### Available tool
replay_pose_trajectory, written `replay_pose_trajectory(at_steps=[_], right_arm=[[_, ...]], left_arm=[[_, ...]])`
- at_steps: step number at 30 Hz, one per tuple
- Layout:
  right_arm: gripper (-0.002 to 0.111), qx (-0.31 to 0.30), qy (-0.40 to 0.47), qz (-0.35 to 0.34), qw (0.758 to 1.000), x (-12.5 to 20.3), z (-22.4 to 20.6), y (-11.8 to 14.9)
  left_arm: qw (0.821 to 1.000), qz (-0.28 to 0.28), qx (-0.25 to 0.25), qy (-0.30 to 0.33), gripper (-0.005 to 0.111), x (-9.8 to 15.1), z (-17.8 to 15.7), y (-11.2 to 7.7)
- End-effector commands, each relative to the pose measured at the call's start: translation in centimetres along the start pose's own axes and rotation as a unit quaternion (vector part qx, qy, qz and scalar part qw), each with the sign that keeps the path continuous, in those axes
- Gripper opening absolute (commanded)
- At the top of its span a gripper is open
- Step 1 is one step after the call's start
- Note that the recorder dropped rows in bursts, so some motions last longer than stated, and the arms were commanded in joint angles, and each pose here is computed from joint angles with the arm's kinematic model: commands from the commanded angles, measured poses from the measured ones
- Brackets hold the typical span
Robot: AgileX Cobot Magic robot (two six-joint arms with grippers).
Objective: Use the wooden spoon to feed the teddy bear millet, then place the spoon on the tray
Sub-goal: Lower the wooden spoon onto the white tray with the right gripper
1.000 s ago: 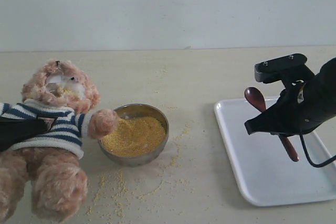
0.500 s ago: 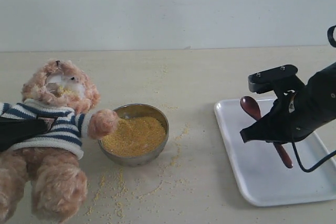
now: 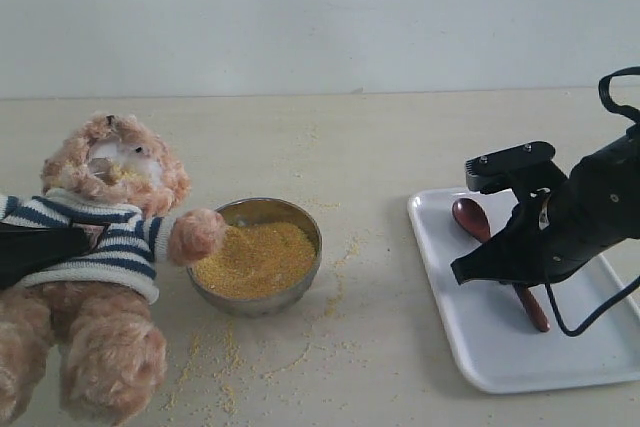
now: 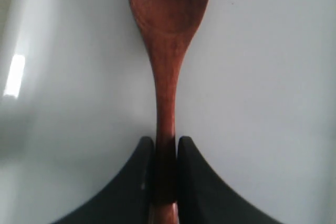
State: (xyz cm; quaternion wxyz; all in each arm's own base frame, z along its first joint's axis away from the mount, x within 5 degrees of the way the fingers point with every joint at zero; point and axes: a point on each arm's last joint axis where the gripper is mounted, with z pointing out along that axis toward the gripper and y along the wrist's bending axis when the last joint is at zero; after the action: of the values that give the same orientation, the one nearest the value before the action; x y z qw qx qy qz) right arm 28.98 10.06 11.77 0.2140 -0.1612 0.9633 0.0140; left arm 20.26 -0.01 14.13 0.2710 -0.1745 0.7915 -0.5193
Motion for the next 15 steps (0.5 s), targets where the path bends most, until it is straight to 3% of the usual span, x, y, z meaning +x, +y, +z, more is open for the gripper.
replay_pose_trajectory(at_steps=[1,8,15], right_arm=[[0.004,0.001,0.003,0.001,1.0,0.09,0.19,-0.17],[0.019,0.001,0.0,0.009,1.0,0.04,0.19,-0.16],[0.02,0.002,0.004,0.009,1.0,0.11,0.19,-0.17]], left_arm=[[1.0,0.002,0.02,-0.007,0.005,-0.17,-0.07,-0.4],[1.0,0.002,0.02,-0.007,0.005,-0.17,-0.07,-0.4],[1.0,0.005,0.02,-0.007,0.005,-0.17,-0.07,-0.4]])
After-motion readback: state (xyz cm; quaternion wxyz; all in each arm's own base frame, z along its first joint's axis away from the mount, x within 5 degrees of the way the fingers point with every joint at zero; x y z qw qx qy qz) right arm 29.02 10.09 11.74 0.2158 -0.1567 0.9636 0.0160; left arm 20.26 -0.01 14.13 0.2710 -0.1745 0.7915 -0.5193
